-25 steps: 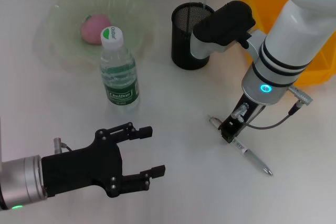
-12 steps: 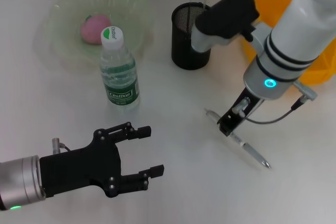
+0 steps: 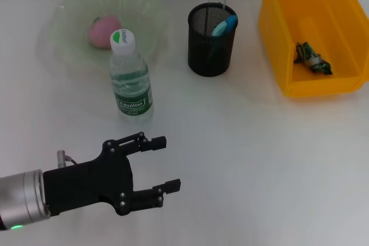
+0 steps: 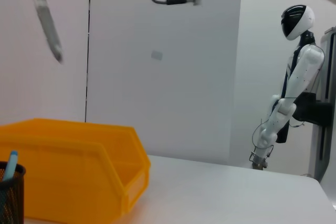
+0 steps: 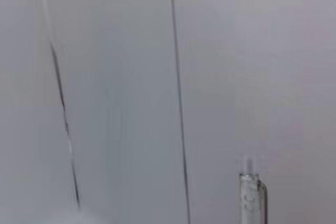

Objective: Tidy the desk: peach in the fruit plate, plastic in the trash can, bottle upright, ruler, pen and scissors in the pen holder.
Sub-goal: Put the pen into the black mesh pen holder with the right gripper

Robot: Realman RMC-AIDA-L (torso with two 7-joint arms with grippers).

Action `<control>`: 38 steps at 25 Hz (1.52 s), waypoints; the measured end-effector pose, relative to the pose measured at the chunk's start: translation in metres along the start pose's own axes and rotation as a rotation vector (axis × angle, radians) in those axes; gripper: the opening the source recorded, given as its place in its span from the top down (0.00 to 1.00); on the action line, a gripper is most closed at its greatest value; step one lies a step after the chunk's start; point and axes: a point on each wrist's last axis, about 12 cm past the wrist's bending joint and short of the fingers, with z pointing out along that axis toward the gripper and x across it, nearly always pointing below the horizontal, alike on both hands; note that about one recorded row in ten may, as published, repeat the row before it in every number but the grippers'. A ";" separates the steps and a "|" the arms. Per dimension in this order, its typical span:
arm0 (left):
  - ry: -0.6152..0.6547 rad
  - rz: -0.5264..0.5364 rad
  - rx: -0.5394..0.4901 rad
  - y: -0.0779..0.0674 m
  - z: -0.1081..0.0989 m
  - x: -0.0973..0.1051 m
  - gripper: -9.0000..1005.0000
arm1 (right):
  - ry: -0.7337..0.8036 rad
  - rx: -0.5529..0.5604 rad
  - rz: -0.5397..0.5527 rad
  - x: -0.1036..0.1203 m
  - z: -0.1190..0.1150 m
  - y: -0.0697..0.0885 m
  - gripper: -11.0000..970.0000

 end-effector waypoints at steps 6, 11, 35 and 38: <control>0.000 0.002 -0.003 0.000 0.000 0.000 0.23 | -0.224 -0.018 0.024 0.060 0.019 -0.029 0.86; 0.000 0.000 -0.002 0.000 0.001 0.000 0.23 | -0.361 -0.007 0.074 0.121 0.033 -0.041 0.86; 0.002 0.000 0.010 0.000 0.003 0.000 0.22 | -0.202 0.032 0.025 0.165 0.052 -0.034 0.79; 0.002 0.001 0.010 0.000 0.003 0.000 0.22 | -0.196 0.022 0.022 0.169 0.049 -0.031 0.73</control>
